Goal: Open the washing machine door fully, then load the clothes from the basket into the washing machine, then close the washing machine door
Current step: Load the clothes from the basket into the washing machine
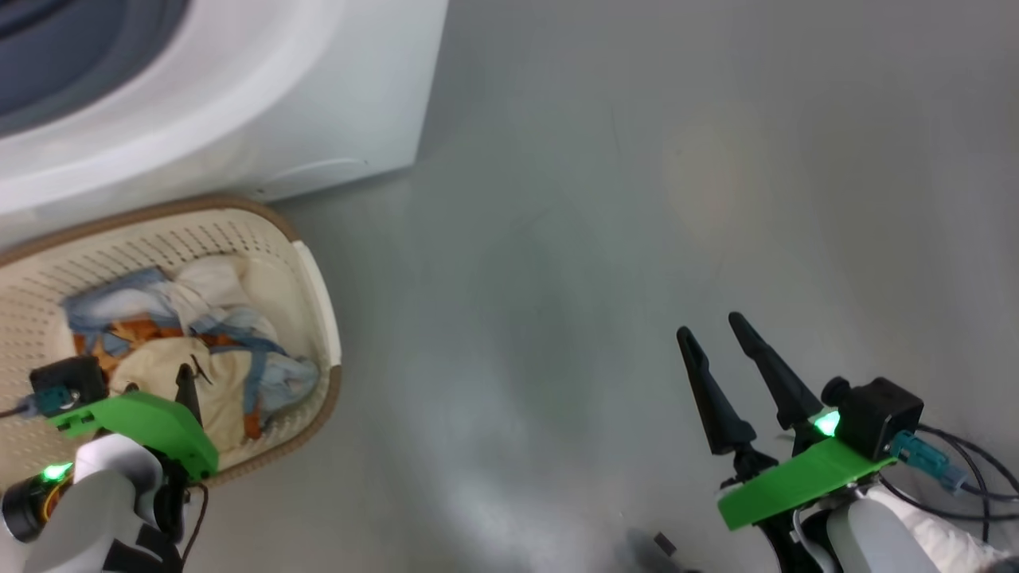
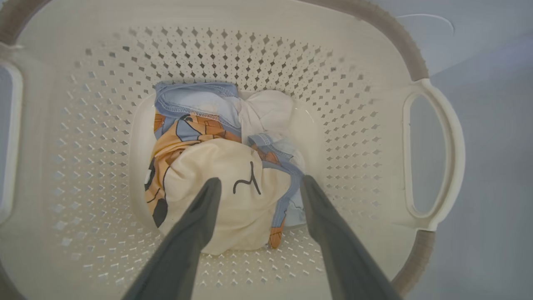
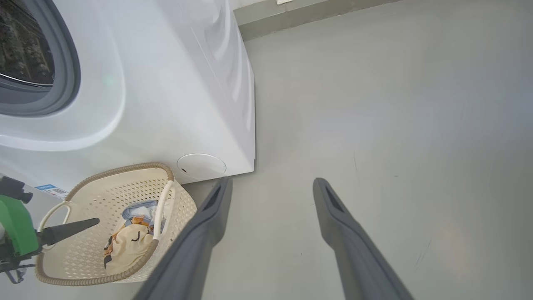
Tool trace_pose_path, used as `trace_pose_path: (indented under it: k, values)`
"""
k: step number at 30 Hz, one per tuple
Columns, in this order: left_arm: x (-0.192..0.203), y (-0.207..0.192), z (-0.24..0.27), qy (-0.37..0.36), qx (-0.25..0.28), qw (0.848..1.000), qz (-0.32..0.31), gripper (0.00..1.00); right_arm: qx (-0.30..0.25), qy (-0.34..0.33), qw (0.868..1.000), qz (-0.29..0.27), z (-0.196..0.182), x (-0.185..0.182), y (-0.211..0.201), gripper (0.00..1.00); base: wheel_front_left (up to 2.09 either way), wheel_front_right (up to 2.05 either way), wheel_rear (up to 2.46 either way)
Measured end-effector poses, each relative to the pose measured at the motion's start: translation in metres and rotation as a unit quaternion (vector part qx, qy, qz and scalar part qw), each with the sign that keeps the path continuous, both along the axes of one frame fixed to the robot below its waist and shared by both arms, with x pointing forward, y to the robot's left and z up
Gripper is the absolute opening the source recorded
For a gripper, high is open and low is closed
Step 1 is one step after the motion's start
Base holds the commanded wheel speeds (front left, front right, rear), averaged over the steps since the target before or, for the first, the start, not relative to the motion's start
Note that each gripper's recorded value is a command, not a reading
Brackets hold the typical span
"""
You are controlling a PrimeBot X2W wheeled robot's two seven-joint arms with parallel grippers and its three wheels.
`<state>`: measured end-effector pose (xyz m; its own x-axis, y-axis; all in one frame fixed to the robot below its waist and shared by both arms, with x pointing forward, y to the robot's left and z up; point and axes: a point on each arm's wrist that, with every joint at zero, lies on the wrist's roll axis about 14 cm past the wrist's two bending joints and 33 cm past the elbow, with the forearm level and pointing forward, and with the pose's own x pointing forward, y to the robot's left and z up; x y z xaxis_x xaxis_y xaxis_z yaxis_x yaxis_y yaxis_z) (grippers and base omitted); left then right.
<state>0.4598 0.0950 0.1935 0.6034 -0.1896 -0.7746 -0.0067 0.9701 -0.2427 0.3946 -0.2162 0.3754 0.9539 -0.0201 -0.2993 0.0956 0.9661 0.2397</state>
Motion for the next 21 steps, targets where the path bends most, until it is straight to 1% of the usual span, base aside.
trace_pose_path:
  k: [8,17,21]
  values:
    - [0.000,-0.003,-0.031,0.047,-0.005,0.999,0.017,1.00,-0.008,0.019,1.000,-0.004,-0.016,0.005,-0.006,1.00,0.00,0.00,0.00]
    - [0.003,-0.006,-0.062,0.088,-0.005,0.996,0.018,1.00,-0.015,0.036,0.999,-0.001,-0.033,0.015,-0.008,1.00,0.00,0.00,0.00]
    - [0.004,-0.001,-0.074,0.104,0.006,0.994,0.017,1.00,-0.015,0.049,0.999,0.001,-0.043,0.012,-0.007,1.00,0.00,0.00,0.00]
